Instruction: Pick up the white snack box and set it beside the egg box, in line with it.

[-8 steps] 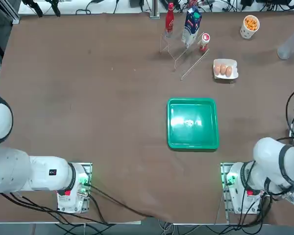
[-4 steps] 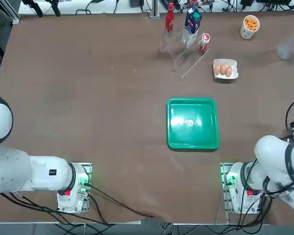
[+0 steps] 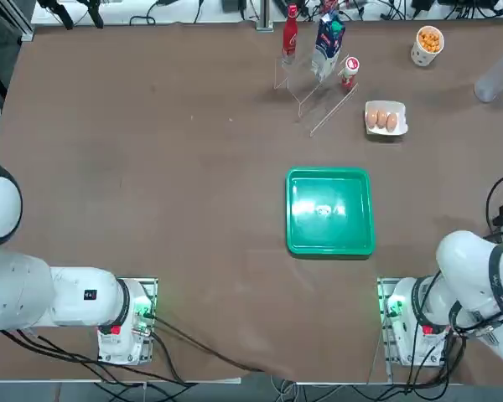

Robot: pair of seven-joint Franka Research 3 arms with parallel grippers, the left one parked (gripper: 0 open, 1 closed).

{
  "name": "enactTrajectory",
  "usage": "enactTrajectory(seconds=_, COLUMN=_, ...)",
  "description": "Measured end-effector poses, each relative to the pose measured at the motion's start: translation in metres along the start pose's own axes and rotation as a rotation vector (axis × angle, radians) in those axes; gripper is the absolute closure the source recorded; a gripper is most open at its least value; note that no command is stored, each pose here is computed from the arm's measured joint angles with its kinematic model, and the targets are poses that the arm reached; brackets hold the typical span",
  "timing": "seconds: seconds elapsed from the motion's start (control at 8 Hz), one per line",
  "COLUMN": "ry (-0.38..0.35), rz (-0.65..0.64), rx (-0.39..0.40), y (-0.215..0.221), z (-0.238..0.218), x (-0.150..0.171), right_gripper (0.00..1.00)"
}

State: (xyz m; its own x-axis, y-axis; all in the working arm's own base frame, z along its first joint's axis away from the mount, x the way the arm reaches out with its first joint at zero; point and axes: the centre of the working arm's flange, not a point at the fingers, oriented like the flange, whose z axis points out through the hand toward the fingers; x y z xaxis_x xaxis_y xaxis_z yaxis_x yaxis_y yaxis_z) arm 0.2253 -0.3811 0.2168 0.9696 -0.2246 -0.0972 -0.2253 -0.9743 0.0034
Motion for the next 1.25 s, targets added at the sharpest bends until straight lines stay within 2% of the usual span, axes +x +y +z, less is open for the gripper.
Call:
enactTrajectory(seconds=0.12, ry=0.005, rz=-0.002, rx=-0.002, y=-0.001, z=0.005, x=0.001, right_gripper=0.15)
enactTrajectory(seconds=0.25, ry=0.009, rz=-0.003, rx=-0.003, y=-0.001, z=0.01, x=0.001, right_gripper=0.29)
enactTrajectory(seconds=0.38, ry=0.009, rz=-0.003, rx=-0.002, y=0.0, z=0.016, x=0.001, right_gripper=0.36)
enactTrajectory(seconds=0.5, ry=0.01, rz=-0.003, rx=-0.001, y=0.0, z=0.02, x=0.0, right_gripper=0.6)
enactTrajectory(seconds=0.75, ry=0.013, rz=-0.012, rx=-0.003, y=0.002, z=0.02, x=0.0, right_gripper=0.97)
enactTrajectory(seconds=1.25, ry=-0.012, rz=-0.027, rx=0.011, y=0.001, z=0.001, x=0.004, right_gripper=0.98)
